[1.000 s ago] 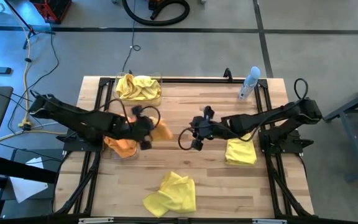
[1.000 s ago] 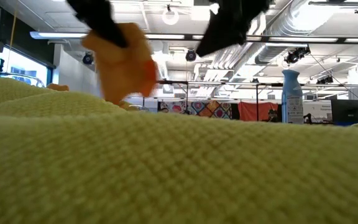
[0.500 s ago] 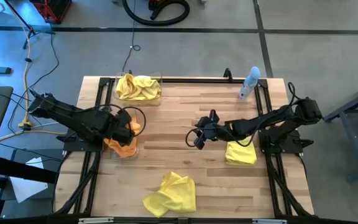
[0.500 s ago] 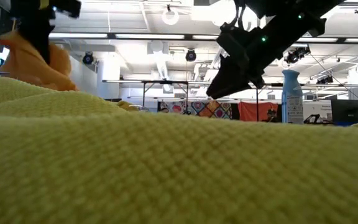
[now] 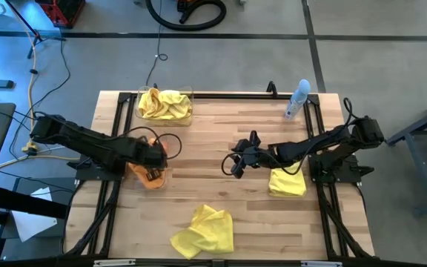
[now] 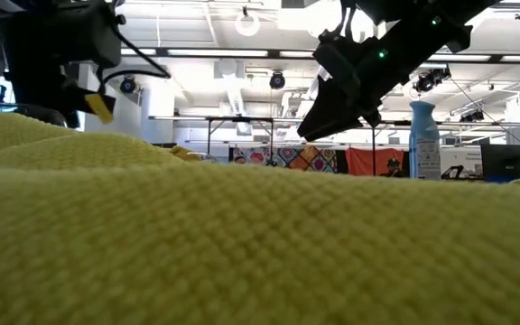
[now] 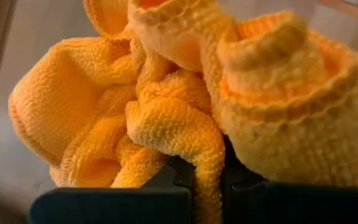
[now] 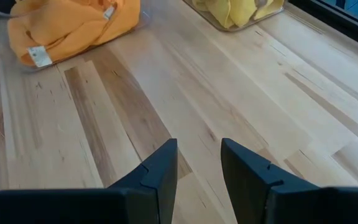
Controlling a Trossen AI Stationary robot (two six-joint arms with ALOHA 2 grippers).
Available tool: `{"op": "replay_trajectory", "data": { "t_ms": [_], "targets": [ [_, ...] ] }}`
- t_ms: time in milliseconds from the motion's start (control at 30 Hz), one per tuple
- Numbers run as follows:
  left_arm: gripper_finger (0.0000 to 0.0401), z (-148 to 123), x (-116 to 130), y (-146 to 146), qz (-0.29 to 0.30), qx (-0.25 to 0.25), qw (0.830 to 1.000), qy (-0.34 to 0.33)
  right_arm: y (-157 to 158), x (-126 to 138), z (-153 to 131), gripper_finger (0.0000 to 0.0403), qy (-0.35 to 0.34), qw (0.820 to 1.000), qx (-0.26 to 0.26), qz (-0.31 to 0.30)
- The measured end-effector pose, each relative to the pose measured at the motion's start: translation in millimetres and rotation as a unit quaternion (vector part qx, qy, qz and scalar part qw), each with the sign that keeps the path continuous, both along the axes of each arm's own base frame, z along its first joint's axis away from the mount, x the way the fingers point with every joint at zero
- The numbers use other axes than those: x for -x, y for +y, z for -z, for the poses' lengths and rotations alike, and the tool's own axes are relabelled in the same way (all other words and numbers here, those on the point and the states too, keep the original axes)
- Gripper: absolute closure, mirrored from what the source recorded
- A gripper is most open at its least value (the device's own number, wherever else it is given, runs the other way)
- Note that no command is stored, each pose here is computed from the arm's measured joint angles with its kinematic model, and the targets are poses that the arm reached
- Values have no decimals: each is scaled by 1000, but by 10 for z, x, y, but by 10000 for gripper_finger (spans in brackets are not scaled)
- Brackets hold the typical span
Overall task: Sort microfiber towel by color & place in baskets
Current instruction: Put the orange microfiber towel into the bottom transparent bin
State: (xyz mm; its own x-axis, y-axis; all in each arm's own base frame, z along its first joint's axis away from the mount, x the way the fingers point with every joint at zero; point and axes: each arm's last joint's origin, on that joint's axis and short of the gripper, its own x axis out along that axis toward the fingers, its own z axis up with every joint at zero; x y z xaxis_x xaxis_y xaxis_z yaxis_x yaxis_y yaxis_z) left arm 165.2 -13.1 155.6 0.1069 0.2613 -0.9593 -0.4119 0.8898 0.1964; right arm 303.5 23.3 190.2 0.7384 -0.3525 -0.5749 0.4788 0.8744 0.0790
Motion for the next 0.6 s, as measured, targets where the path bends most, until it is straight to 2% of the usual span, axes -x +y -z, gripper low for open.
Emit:
{"op": "replay_trajectory", "data": {
  "t_ms": [167, 300, 400, 600],
  "targets": [
    [400, -15, -44, -53, 57, 2, 998, -8, 0, 1, 1, 284, 2, 1000, 2, -2],
    [396, -61, -58, -63, -7, 19, 1000, -21, 1, 2, 2, 284, 3, 1000, 2, -4],
    [389, -73, -63, -67, -34, 40, 998, -24, 1, 2, 2, 284, 3, 1000, 2, -4],
    [386, -73, -66, -74, -113, 71, 990, -38, 1, 1, 1, 284, 3, 1000, 2, -4]
  ]
}}
